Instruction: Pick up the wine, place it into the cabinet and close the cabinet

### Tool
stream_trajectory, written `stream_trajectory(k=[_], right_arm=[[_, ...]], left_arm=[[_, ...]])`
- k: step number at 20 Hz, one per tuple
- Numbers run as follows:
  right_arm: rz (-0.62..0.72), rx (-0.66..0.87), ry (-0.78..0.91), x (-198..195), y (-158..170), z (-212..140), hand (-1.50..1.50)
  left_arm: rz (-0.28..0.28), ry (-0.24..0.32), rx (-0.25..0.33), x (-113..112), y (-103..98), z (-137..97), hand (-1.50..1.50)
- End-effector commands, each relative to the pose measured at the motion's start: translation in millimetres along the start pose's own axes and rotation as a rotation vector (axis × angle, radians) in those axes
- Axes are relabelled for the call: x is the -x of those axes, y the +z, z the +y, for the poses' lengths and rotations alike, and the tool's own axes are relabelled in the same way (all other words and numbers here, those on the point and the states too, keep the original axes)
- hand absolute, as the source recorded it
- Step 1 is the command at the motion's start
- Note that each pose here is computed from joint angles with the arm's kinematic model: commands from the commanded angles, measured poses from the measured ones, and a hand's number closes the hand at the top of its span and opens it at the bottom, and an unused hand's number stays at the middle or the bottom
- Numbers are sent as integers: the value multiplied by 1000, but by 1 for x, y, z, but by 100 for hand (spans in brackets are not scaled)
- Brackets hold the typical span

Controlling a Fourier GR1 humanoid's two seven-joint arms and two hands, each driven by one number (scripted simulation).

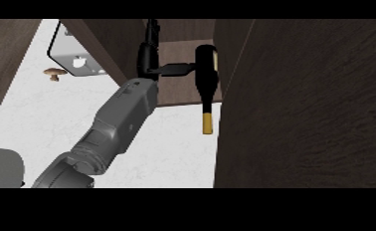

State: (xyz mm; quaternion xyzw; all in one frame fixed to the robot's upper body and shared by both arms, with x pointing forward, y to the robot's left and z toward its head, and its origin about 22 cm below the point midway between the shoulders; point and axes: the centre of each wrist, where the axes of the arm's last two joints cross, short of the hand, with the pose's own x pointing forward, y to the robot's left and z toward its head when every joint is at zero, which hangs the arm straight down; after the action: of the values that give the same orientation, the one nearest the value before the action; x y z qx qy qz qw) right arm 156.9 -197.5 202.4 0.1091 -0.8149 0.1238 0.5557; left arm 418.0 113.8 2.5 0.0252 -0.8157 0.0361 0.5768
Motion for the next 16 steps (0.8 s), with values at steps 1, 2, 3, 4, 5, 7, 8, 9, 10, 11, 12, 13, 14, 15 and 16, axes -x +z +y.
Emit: stream_trajectory(k=[1,2,3,4,5,7,8,9,10,11,12,13,14,15,16], right_arm=[[0,-1,-28,-8,12,-1,-150],[-13,-22,-18,-3,-5,1,-150],[8,-22,-14,-4,3,12,-150],[0,-19,-20,-11,10,7,-150],[-2,-18,-25,0,6,1,-150],[-1,7,-39,-6,-8,7,-150],[-6,-16,-22,-7,7,-1,-150],[5,-23,-36,-5,0,9,-150],[4,-27,-14,-9,2,7,-150],[-5,-17,-31,-14,8,3,-150],[6,-15,-34,-2,-9,3,-150],[5,-20,-24,-7,-6,8,-150],[3,-13,-40,0,-2,6,-150],[2,-14,-39,-6,-6,5,-150],[-9,11,-40,-9,-2,-5,-150]], left_arm=[[39,55,-4,12,12,9,-150],[41,64,-26,9,9,7,-150],[52,76,-31,11,10,8,-150],[39,93,-37,7,7,6,-150],[43,104,-38,14,14,11,-150],[38,133,-34,15,15,11,-150],[47,122,-57,28,31,21,-150],[58,129,-19,12,13,9,-150],[55,141,-49,19,21,14,-150],[35,135,-45,16,18,12,-150],[49,134,-54,26,29,18,-150],[55,117,-55,12,14,7,-150],[71,152,-32,23,29,14,-150],[58,144,-30,22,29,13,-150],[59,134,-8,24,32,13,-150]])
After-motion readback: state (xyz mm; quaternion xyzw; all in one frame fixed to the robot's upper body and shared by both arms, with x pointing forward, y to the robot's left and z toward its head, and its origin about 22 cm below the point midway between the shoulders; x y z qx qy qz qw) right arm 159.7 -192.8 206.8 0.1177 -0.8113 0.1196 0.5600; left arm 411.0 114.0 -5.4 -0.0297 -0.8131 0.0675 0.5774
